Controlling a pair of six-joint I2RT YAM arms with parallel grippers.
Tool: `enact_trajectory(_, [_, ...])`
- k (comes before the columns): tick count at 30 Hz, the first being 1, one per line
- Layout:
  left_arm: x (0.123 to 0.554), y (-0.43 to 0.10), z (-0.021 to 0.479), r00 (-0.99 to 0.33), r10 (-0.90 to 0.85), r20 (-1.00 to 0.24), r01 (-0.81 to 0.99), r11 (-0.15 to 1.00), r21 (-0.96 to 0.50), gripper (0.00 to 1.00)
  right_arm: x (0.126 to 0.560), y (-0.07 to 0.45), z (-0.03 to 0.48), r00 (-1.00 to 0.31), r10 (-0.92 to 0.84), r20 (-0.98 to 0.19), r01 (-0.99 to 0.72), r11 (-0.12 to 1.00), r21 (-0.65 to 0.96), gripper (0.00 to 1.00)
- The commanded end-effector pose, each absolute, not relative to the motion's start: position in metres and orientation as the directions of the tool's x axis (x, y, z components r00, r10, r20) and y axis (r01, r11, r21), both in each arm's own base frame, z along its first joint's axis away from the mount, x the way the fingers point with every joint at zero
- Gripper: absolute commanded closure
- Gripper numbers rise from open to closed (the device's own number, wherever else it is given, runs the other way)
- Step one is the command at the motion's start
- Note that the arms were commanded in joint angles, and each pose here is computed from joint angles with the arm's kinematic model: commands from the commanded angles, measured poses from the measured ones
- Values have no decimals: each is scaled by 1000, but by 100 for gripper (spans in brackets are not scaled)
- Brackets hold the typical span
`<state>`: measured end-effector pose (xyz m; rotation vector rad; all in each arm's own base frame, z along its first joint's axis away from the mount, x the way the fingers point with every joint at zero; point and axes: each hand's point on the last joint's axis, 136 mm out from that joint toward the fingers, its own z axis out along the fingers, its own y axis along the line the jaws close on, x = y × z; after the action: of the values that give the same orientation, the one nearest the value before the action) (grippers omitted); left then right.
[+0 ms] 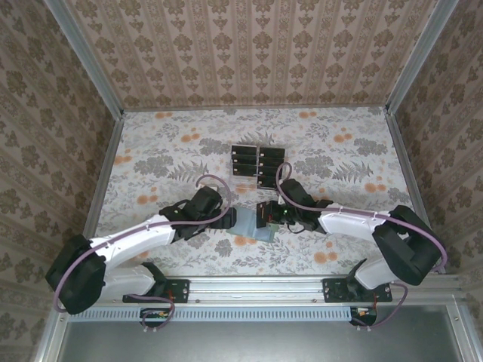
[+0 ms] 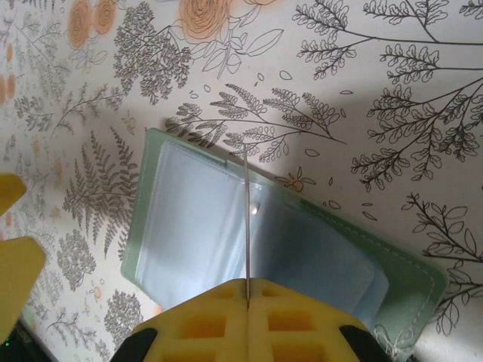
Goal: Put the credit cards into the card holder
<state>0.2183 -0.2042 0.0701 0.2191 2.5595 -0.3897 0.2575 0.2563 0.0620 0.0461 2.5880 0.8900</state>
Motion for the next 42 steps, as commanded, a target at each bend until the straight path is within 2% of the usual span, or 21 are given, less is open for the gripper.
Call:
enact_trajectory(1, [219,-199,65,-853,73,-516,201,960,-197,0,253,262,95,-905,132,-406,-169,762,625,100])
enact_trajectory(9, [219,-225,66,-848,90,-522,262,927,-267,0,235,253,101,-901,143,-410,-160,769,619,100])
enact_trajectory(16, [219,-247,63,-852,68,-519,271,906,-325,0,223,205,91,-888,200,-414,-67,835,546,100])
enact_trajectory(24, [217,-265,48,-866,55,-497,256,902,-346,0,216,154,95,-861,317,-397,39,820,571,100])
enact_trajectory(42, [187,-291,40,-863,72,-500,269,903,-334,0,211,145,92,-870,313,-380,33,807,590,100])
